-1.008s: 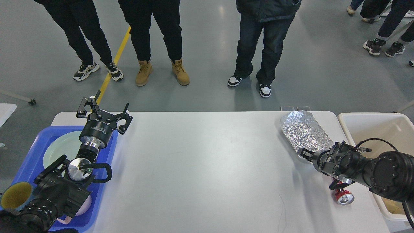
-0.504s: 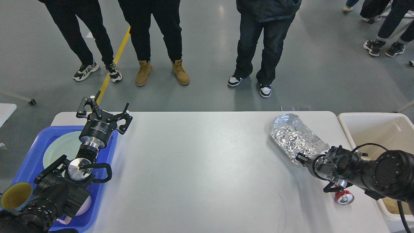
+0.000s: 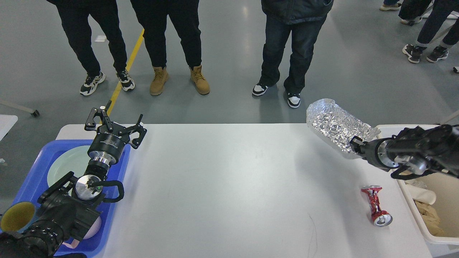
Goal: Tidy desktop
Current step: 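Lift the foil wrap and drop it into the white bin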
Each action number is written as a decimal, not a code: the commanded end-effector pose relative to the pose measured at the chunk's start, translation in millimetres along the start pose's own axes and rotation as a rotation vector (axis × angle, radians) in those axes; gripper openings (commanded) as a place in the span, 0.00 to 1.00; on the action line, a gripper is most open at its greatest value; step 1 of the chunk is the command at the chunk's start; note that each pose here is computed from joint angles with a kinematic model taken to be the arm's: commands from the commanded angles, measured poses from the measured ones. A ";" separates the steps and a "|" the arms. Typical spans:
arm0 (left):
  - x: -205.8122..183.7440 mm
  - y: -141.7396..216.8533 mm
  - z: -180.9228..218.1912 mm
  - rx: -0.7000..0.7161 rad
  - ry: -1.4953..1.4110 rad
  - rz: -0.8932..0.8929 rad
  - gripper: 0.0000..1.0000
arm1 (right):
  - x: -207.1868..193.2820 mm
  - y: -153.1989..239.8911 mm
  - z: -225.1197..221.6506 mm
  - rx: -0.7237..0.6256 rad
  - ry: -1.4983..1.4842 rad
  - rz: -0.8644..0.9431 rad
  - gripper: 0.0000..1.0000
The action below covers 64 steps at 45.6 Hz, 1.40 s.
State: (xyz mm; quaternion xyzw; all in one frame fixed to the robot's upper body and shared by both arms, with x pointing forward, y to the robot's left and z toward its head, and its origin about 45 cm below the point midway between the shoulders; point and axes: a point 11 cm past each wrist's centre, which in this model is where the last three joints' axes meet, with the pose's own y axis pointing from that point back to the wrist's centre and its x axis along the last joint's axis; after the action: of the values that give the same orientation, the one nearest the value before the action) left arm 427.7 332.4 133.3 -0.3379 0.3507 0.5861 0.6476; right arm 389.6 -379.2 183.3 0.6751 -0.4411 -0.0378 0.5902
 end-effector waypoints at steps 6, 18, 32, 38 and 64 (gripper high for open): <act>0.0 0.0 -0.1 0.000 0.000 0.000 0.96 | 68.0 90.8 -55.0 0.147 0.004 -0.037 0.00; 0.0 0.0 -0.1 0.000 0.000 0.000 0.96 | 117.5 183.8 -106.5 0.277 0.084 -0.028 0.00; 0.0 0.0 -0.1 0.000 0.000 0.000 0.96 | 130.5 188.7 -94.0 0.232 0.092 0.012 0.00; 0.0 0.0 -0.1 0.000 0.000 0.000 0.96 | 146.6 163.1 -58.2 0.150 0.044 0.076 0.00; 0.4 0.2 0.0 0.000 0.000 0.001 0.96 | 100.5 39.4 212.0 -0.334 -0.219 0.408 0.00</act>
State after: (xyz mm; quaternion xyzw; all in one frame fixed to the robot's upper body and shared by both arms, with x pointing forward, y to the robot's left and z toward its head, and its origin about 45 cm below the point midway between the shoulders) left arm 427.7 332.2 133.3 -0.3380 0.3507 0.5859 0.6477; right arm 344.2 -582.4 235.1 0.5025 -0.5964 -0.0497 0.6240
